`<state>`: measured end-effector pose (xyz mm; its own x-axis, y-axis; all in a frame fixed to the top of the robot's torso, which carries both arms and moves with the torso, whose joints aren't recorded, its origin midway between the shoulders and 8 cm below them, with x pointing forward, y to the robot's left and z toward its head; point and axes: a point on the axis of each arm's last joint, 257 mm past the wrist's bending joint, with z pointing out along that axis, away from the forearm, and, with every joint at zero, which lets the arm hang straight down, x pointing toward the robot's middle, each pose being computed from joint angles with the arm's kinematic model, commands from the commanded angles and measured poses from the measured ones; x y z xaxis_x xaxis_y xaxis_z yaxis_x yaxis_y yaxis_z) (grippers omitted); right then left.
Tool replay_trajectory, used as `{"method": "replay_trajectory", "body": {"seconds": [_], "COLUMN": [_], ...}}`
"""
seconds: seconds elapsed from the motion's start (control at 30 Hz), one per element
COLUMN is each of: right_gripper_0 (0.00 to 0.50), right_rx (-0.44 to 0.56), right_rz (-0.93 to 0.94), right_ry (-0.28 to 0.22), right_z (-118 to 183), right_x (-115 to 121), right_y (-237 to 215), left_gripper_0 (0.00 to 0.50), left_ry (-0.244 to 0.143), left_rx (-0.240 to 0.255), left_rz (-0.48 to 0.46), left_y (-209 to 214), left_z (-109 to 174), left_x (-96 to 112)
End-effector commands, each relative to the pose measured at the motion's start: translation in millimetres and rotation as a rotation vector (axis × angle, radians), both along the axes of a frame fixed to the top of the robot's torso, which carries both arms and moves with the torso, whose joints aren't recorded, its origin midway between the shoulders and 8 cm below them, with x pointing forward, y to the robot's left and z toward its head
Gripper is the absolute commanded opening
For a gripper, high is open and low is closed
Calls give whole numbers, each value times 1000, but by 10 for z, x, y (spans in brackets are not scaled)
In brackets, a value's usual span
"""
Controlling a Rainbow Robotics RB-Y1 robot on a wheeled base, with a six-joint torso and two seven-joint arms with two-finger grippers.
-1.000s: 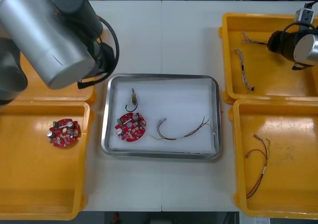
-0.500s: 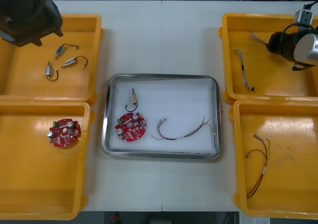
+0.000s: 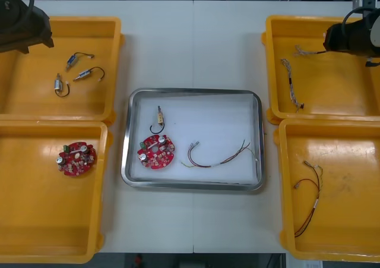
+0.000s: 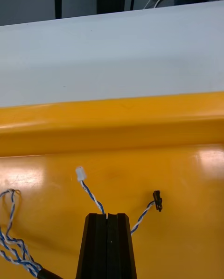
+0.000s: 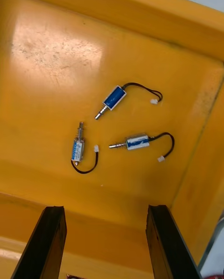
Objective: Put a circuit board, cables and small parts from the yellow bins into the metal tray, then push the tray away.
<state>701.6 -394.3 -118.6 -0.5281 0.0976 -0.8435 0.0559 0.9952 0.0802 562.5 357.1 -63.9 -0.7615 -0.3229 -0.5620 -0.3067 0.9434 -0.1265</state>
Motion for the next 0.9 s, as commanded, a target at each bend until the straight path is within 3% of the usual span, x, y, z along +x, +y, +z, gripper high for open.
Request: {"method": "replay_trajectory", "body": {"seconds": [0.03, 0.17, 0.3, 0.5, 0.63, 0.7, 0.73, 0.77, 0.8, 0.9], "right_gripper_0": [0, 0, 0, 0, 0, 154, 306, 415, 474, 500], "right_rx": [-94, -117, -127, -112, -106, -111, -119, -126, -132, -143], "right_rz": [5, 12, 24, 29, 29, 31, 34, 37, 39, 45], "right_ry": [11, 61, 86, 94, 95, 95, 96, 96, 94, 96], "right_z": [293, 179, -17, -130, -127, -128, -128, -128, -120, -118], "right_x": [-136, -235, -318, -375, -378, -378, -379, -379, -378, -382], "right_y": [-388, -469, -495, -499, -496, -499, -505, -508, -518, -526], "left_gripper_0": [500, 500, 500, 500, 500, 500, 500, 500, 500, 500], "left_ry": [-82, -67, -57, -74, -64, -69, -73, -76, -79, -81], "left_rx": [48, 47, 14, 6, 17, 43, 57, 70, 71, 69], "left_rz": [-18, -34, -36, -48, -60, -74, -79, -76, -77, -77], "left_y": [296, 380, 425, 464, 475, 469, 474, 502, 493, 504], "left_z": [374, 288, 149, -114, -245, -309, -331, -344, -361, -416], "left_x": [158, 190, 215, 261, 251, 283, 300, 310, 320, 324]}}
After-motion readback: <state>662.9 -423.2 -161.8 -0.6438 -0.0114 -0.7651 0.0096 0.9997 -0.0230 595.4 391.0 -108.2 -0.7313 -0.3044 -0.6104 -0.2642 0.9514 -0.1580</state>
